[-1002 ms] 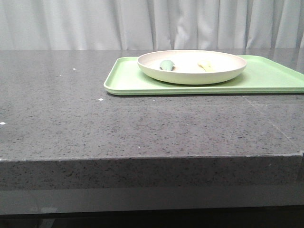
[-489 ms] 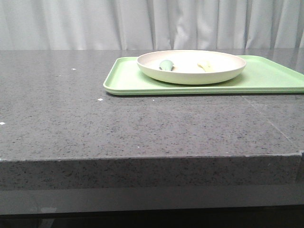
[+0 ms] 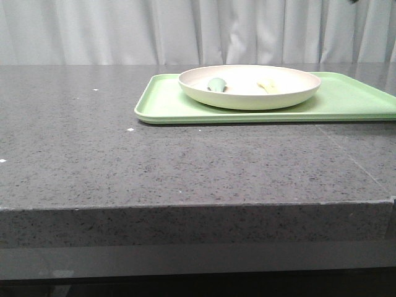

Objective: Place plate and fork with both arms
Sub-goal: 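Lower the right gripper over the yellow fork on the plate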

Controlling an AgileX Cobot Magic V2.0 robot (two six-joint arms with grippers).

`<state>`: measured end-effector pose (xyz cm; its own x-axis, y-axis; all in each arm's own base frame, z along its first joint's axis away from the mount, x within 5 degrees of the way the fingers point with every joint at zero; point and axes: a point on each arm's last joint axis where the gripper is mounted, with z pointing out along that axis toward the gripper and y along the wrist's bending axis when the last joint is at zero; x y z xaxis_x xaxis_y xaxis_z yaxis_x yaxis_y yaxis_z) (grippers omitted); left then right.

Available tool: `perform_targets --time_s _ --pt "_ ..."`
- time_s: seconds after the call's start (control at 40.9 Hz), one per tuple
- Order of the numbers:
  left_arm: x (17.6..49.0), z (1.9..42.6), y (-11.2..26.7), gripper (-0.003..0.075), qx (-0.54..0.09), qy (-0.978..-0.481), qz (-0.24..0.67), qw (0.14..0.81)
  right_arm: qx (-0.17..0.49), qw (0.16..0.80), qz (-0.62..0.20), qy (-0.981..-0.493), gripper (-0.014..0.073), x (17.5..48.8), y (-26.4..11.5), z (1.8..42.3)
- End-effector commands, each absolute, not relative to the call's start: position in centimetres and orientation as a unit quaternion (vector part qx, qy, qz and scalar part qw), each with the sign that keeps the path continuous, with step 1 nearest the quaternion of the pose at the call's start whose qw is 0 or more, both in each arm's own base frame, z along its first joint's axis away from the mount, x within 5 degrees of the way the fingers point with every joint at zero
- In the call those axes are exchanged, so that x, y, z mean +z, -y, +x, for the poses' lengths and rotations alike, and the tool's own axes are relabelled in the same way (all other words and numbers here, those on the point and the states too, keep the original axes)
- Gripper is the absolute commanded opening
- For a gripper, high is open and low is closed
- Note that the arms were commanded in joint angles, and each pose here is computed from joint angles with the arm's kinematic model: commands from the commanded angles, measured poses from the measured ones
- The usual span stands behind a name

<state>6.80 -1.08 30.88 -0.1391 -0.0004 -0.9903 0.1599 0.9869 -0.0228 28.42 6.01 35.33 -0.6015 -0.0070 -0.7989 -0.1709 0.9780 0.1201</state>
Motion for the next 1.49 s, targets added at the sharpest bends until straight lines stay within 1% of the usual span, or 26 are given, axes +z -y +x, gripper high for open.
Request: perform_targets --time_s 0.0,0.269,0.464,0.733,1.002,1.051,1.124,1.271,1.418,1.467 --pt "32.4 6.8 1.1 -0.0018 -0.067 -0.719 0.051 0.69 0.102 0.462 -0.065 -0.879 0.0487 36.9 -7.5 30.9" --pt "32.4 6.8 1.1 -0.0018 -0.067 -0.719 0.051 0.69 0.114 0.373 -0.074 -0.918 0.0487 34.0 -10.7 37.9" --pt "32.4 6.8 1.1 -0.0018 -0.067 -0.719 0.051 0.69 0.115 0.331 -0.066 -0.934 0.0487 31.9 -11.7 41.1" --pt "32.4 6.8 1.1 -0.0018 -0.067 -0.719 0.051 0.69 0.113 0.316 -0.065 -0.94 0.0487 30.0 -12.1 42.7" --pt "32.4 6.8 1.1 -0.0018 -0.067 -0.719 0.051 0.69 0.111 0.313 -0.065 -0.941 0.0479 29.8 -12.0 42.8" --pt "32.4 6.8 1.1 -0.0018 -0.067 -0.719 0.051 0.69 0.111 0.31 -0.065 -0.942 0.0461 29.8 -12.0 42.7" --pt "32.4 6.8 1.1 -0.0018 -0.067 -0.719 0.051 0.69 0.11 0.305 -0.066 -0.944 0.0412 29.7 -12.0 42.6" --pt "32.4 6.8 1.1 -0.0018 -0.067 -0.719 0.051 0.69 0.109 0.296 -0.067 -0.947 0.0283 29.6 -12.0 42.5" --pt "32.4 6.8 1.1 -0.0018 -0.067 -0.719 0.051 0.69 0.109 0.294 -0.067 -0.947 0.0134 29.6 -12.0 42.5" --pt "32.4 6.8 1.1 -0.0018 -0.067 -0.719 0.051 0.69 0.109 0.294 -0.067 -0.947 0.01 29.6 -12.0 42.5"
